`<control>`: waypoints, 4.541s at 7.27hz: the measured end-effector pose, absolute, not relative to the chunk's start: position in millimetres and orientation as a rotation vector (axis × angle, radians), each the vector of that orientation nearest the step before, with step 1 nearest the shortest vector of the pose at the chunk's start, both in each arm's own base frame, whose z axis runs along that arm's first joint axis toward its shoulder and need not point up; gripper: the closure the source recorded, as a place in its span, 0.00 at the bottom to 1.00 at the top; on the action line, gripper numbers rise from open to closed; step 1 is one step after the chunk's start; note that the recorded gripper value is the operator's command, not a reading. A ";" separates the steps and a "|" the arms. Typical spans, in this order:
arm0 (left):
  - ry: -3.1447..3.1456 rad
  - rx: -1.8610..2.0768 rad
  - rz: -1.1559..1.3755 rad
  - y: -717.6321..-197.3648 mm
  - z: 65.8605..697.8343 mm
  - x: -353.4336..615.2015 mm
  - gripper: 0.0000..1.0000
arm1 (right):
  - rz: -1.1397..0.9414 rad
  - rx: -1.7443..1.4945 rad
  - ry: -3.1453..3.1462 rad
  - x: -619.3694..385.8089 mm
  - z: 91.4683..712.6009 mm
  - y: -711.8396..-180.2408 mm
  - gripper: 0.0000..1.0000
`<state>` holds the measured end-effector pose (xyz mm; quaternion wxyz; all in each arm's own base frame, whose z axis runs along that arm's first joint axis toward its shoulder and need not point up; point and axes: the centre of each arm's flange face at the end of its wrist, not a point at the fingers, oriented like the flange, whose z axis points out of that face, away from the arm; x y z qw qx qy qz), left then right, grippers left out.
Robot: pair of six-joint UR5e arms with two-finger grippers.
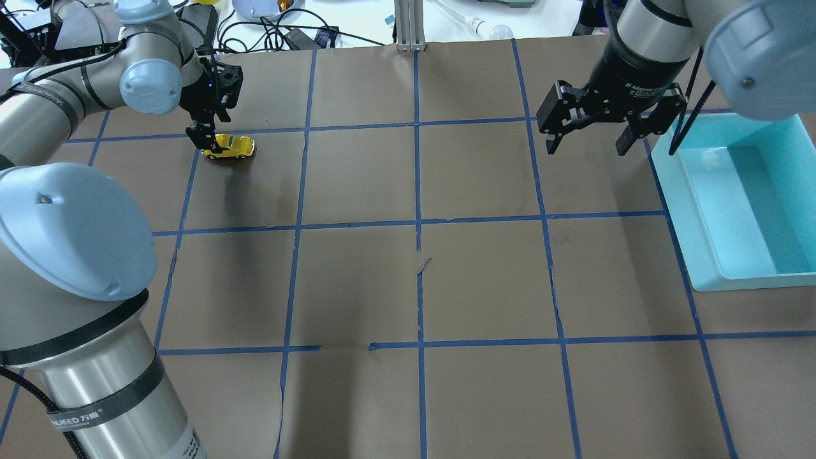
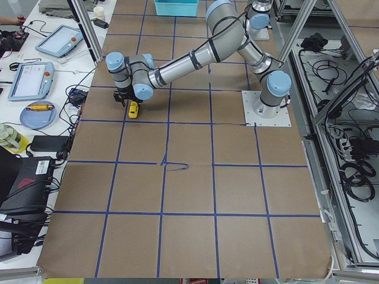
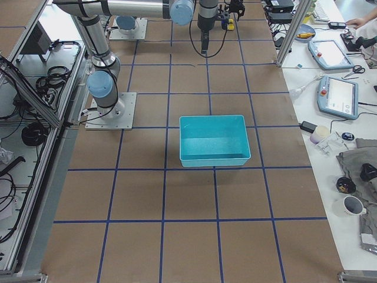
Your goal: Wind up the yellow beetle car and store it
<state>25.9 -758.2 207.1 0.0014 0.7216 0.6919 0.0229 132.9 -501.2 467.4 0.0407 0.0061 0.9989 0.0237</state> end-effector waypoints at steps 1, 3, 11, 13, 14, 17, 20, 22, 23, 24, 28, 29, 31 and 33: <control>2.167 2.269 0.071 -758.5 205.8 25.8 0.45 | 0.119 0.025 3.066 129.9 463.9 -499.4 0.00; 2.158 2.276 0.069 -757.6 207.1 25.7 0.46 | 0.146 0.045 3.097 127.4 469.1 -493.8 0.00; 2.168 2.279 0.081 -751.1 205.1 24.7 0.66 | 0.097 0.043 3.111 134.2 482.0 -484.0 0.00; 2.161 2.288 0.082 -751.0 204.4 24.6 0.85 | 0.099 0.043 3.112 134.1 481.3 -484.1 0.00; 2.158 2.291 0.082 -750.9 204.3 24.7 0.88 | 0.099 0.043 3.112 134.0 481.4 -484.1 0.00; 2.157 2.290 0.083 -751.3 203.3 24.9 0.90 | 0.099 0.045 3.112 134.1 481.3 -484.1 0.00; 2.164 2.285 0.081 -751.2 201.8 26.7 0.92 | 0.099 0.045 3.110 134.3 481.3 -484.2 0.00; 2.166 2.286 0.083 -750.4 200.9 31.5 0.92 | 0.094 0.045 3.103 135.0 482.8 -483.7 0.00; 2.168 2.285 0.084 -750.1 200.5 33.6 0.93 | 0.091 0.045 3.100 135.3 483.7 -483.5 0.00; 2.170 2.284 0.085 -749.9 200.2 35.4 0.94 | 0.089 0.045 3.099 135.3 484.2 -483.2 0.00; 2.194 2.261 0.079 -749.2 201.5 52.5 0.94 | 0.088 0.045 3.100 135.3 484.7 -482.5 0.00; 2.198 2.257 0.078 -749.0 201.6 56.6 0.94 | 0.089 0.045 3.101 135.2 484.7 -482.1 0.00; 2.193 2.264 0.075 -748.0 202.2 71.7 0.95 | 0.090 0.045 3.108 134.5 484.5 -481.8 0.00; 2.190 2.270 0.074 -746.6 201.4 82.5 0.95 | 0.091 0.043 3.113 134.0 484.4 -481.7 0.00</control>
